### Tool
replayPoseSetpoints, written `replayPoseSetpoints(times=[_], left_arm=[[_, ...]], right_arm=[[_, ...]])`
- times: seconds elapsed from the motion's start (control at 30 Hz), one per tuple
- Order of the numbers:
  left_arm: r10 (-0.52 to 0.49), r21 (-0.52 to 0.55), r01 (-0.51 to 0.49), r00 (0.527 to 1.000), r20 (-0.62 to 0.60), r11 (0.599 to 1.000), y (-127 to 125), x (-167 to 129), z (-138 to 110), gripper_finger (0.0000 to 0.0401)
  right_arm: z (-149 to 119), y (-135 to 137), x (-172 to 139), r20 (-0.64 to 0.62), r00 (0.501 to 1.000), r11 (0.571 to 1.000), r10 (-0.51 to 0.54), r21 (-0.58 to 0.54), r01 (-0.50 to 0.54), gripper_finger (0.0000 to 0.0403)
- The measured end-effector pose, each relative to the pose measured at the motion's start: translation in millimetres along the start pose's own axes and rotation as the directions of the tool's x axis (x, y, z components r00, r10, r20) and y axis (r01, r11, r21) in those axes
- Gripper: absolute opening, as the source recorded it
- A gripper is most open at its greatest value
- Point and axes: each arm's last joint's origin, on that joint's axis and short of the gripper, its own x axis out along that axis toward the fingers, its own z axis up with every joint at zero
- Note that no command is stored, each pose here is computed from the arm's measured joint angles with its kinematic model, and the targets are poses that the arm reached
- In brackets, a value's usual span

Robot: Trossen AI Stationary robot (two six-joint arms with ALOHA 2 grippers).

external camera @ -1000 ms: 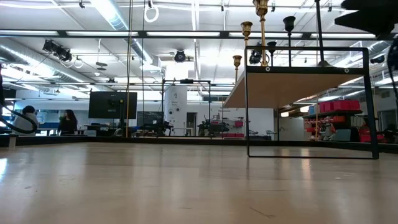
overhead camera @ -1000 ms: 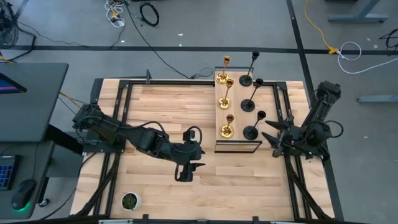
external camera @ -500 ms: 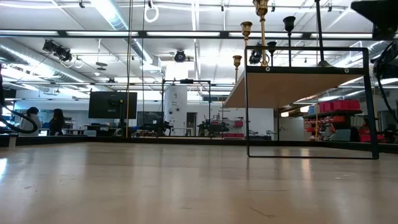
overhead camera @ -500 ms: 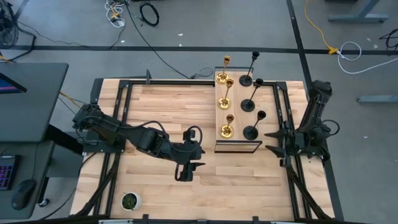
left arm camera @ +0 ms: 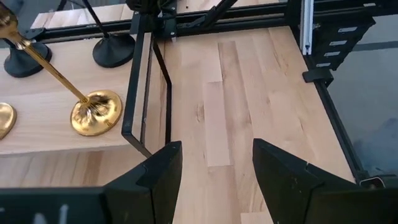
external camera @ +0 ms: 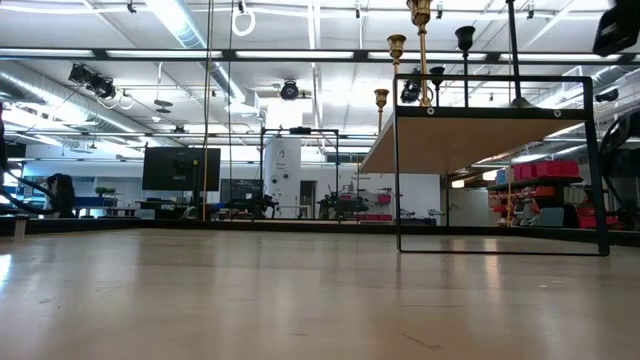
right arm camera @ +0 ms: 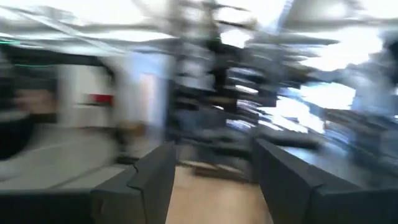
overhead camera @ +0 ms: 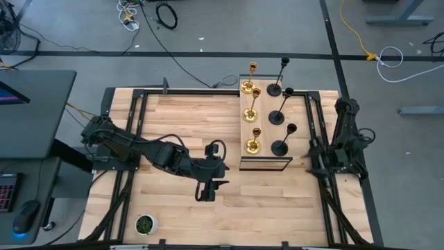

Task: Pick & Place candle stick holders
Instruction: Return to Home Position

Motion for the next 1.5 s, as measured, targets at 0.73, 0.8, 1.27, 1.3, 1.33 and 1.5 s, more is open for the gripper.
replayPoseSetpoints(times=[0.73, 0.8, 1.27, 1.3, 1.33, 1.5], left_arm=[[-0.006, -0.091, 0.04, 0.938, 0.346, 0.995, 62.4, 81.8, -111.5, 0.0197], [-0.032, -0.099, 0.079, 0.914, 0.405, 0.992, 65.2, 81.2, -130.2, 0.0197], [-0.003, -0.153, 0.092, 0.866, 0.5, 0.984, 70.9, 49.0, -236.4, 0.0197], [0.002, -0.163, 0.088, 0.877, 0.48, 0.983, 71.4, 47.8, -243.0, 0.0197], [0.004, -0.182, 0.091, 0.885, 0.465, 0.979, 71.9, 46.8, -248.0, 0.0197], [-0.021, -0.178, 0.102, 0.914, 0.406, 0.979, 69.4, 39.9, -269.4, 0.0197]], right_arm=[[-16.2, -2.2, -3.9, -0.175, 0.972, 0.92, -0.158, 0.331, 0.209, 0.0214], [-16.3, -2.1, -3.9, -0.175, 0.972, 0.902, -0.157, 0.376, 0.213, 0.0214], [-16.3, -2.1, -3.9, -0.174, 0.972, 0.901, -0.157, 0.377, 0.213, 0.0214], [-16.3, -2.1, -3.9, -0.174, 0.972, 0.901, -0.157, 0.377, 0.213, 0.0214], [-16.3, -2.1, -3.9, -0.174, 0.972, 0.901, -0.157, 0.377, 0.213, 0.0214], [-16.3, -2.1, -3.9, -0.175, 0.972, 0.902, -0.157, 0.375, 0.213, 0.0214]])
